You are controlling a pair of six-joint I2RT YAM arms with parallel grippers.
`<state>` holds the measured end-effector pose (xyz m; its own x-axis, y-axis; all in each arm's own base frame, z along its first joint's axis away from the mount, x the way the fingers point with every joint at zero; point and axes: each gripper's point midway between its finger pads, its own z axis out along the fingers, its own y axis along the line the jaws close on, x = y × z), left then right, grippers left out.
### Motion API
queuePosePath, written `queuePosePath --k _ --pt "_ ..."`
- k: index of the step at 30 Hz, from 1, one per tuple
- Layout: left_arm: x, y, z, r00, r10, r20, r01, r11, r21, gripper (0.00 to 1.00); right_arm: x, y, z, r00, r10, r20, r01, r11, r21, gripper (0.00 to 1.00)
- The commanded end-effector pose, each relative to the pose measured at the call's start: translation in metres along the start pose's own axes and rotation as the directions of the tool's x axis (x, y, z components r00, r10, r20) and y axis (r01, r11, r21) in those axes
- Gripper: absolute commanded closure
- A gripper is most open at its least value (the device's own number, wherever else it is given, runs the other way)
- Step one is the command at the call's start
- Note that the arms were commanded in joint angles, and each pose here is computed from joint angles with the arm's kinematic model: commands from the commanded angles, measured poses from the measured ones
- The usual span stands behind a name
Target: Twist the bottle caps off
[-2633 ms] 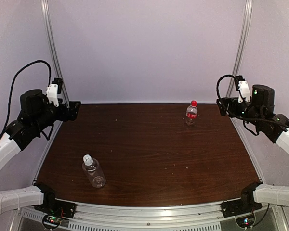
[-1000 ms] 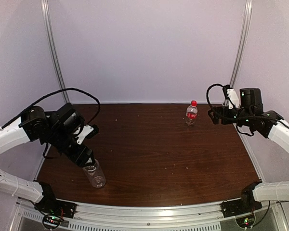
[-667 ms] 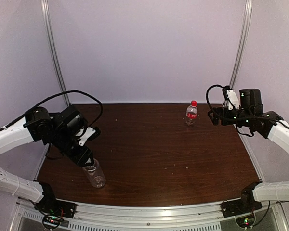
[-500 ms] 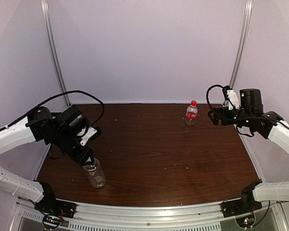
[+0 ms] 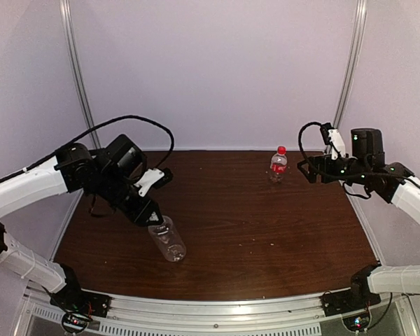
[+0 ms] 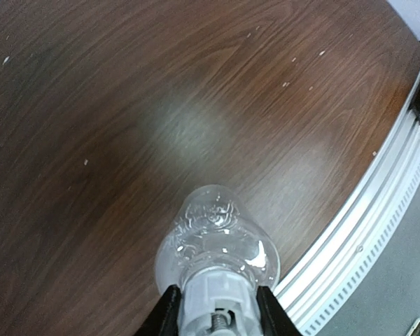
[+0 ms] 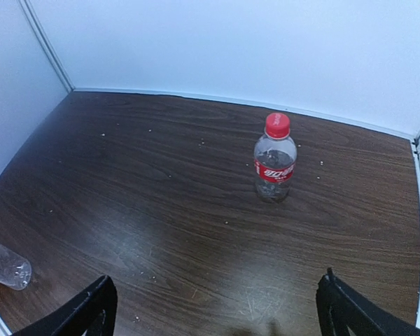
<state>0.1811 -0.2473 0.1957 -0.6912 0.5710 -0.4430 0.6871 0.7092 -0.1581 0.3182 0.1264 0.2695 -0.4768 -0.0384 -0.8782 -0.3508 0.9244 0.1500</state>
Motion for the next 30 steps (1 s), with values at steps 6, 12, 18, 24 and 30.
queuePosePath --k 6,12,18,24,30 --pt "-0.115 -0.073 0.009 0.941 0.106 0.321 -0.210 0.927 0.311 0.81 -0.022 0.077 -0.014 0.995 -0.082 0.065 0.100 0.924 -0.368 0.00" --pt "-0.147 -0.098 0.007 0.912 0.102 0.398 -0.275 0.871 0.408 0.82 -0.008 0.120 -0.015 0.985 -0.161 0.062 0.170 0.832 -0.528 0.00" --pt "-0.165 -0.116 -0.003 0.885 0.074 0.459 -0.320 0.814 0.485 0.82 0.009 0.158 -0.016 0.965 -0.250 0.072 0.240 0.744 -0.624 0.00" --pt "-0.172 -0.122 -0.006 0.874 0.063 0.482 -0.340 0.789 0.513 0.83 0.030 0.185 -0.018 0.944 -0.325 0.056 0.271 0.668 -0.694 0.00" --pt "-0.173 -0.128 -0.009 0.861 0.027 0.508 -0.346 0.762 0.547 0.83 0.045 0.202 -0.019 0.932 -0.353 0.080 0.295 0.613 -0.733 0.00"
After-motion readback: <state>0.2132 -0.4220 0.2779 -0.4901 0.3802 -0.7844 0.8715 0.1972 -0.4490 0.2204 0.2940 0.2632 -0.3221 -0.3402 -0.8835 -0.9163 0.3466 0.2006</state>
